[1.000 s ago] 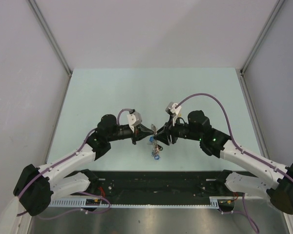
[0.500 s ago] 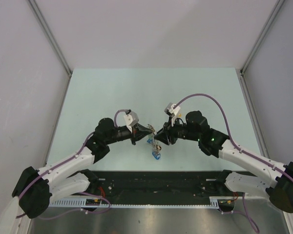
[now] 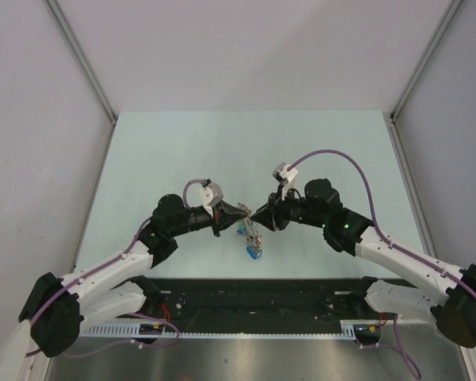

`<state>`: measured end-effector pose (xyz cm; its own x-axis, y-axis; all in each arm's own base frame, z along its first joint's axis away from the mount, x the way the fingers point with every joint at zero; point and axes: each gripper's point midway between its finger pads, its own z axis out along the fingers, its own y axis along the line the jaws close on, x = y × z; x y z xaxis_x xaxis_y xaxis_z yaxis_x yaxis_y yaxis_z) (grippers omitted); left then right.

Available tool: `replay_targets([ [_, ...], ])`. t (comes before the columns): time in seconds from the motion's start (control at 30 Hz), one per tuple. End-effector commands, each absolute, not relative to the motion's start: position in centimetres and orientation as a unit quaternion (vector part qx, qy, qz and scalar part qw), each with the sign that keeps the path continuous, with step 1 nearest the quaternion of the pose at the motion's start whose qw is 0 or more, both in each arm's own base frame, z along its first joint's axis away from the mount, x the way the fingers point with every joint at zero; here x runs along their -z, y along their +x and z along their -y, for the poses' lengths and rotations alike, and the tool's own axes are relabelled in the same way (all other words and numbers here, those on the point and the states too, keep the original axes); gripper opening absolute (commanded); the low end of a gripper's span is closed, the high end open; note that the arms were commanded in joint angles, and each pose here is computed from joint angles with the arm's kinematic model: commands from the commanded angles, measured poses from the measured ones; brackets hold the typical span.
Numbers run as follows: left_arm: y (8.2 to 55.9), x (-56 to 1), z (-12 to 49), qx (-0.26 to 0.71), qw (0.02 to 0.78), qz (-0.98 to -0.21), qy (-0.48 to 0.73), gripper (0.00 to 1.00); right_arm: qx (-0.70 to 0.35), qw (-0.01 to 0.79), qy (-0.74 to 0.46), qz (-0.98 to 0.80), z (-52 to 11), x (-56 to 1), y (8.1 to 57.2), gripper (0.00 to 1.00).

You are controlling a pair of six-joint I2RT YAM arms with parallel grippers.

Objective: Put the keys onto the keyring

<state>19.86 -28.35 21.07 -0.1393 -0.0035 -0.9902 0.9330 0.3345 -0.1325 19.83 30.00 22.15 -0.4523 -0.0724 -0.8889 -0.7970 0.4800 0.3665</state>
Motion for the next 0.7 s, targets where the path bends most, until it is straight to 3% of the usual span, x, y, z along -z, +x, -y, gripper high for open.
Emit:
replay_targets([
  [0.0,19.6,-24.9,28.6,0.451,0.581,-0.564,0.375,0.01,-0.440,0.443,-0.293,-0.723,-30.9,-23.2,19.9,0.35],
  [0.2,19.6,-25.0,28.5,0.452,0.584,-0.563,0.370,0.00,-0.444,0.439,-0.305,-0.719,-31.1,-23.1,19.6,0.15],
  [0.23,19.7,-25.0,28.5,0.453,0.584,-0.563,0.369,0.00,-0.444,0.440,-0.305,-0.719,-31.0,-23.2,19.5,0.07],
  [0.3,19.8,-25.1,28.5,0.452,0.585,-0.565,0.365,0.00,-0.441,0.443,-0.307,-0.717,-30.8,-23.4,19.4,0.00],
  [0.67,21.7,-24.8,27.3,0.435,0.607,-0.596,0.294,0.00,-0.413,0.469,-0.351,-0.698,-29.0,-23.9,18.4,0.00],
])
